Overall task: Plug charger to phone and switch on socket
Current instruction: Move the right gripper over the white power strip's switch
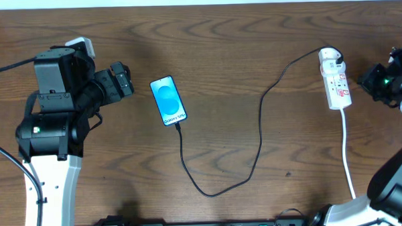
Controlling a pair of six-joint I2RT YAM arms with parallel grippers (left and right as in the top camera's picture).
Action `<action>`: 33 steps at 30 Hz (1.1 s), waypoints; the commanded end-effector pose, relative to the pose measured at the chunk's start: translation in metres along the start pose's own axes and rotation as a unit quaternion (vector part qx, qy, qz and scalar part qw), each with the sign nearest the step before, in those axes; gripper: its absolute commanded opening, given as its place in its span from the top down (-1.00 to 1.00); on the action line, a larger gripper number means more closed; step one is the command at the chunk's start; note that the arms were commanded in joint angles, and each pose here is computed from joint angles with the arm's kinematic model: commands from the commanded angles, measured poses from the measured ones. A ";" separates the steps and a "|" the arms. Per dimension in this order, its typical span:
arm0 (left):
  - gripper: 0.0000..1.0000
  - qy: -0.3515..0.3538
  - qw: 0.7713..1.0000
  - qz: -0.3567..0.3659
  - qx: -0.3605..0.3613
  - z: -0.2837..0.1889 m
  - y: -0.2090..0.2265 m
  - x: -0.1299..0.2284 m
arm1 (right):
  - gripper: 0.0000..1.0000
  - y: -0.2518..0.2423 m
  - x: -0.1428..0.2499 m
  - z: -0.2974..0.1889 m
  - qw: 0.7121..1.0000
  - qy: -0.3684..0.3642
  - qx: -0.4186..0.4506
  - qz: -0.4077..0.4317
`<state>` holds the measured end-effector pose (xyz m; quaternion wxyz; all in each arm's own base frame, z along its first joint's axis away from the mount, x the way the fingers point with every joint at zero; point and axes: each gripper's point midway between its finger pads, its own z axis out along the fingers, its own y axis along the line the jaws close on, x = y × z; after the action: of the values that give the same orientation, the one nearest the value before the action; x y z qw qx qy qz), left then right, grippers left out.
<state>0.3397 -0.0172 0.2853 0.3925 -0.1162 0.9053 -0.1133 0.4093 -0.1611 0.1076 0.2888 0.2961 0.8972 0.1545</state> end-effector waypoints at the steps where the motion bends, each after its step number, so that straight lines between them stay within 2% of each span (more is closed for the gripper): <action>1: -0.91 0.000 1.000 0.002 -0.003 0.001 0.002 0.000 | 0.98 -0.001 -0.019 0.010 1.000 -0.006 -0.006 0.017; 9: -0.91 0.000 1.000 0.002 -0.002 0.000 0.002 0.000 | 0.98 -0.014 -0.026 0.051 0.999 0.016 -0.010 0.034; 22: -0.91 0.000 1.000 0.002 -0.003 0.000 0.002 0.000 | 0.98 -0.013 -0.023 0.078 0.999 0.016 -0.011 -0.048; 33: -0.91 0.000 1.000 0.002 -0.002 0.000 0.002 0.000 | 0.98 -0.011 -0.008 0.101 0.997 0.036 -0.001 -0.072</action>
<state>0.3398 -0.0171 0.2853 0.3925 -0.1162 0.9053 -0.1131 0.4626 -0.1706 0.0325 0.2674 0.2488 0.9188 0.1497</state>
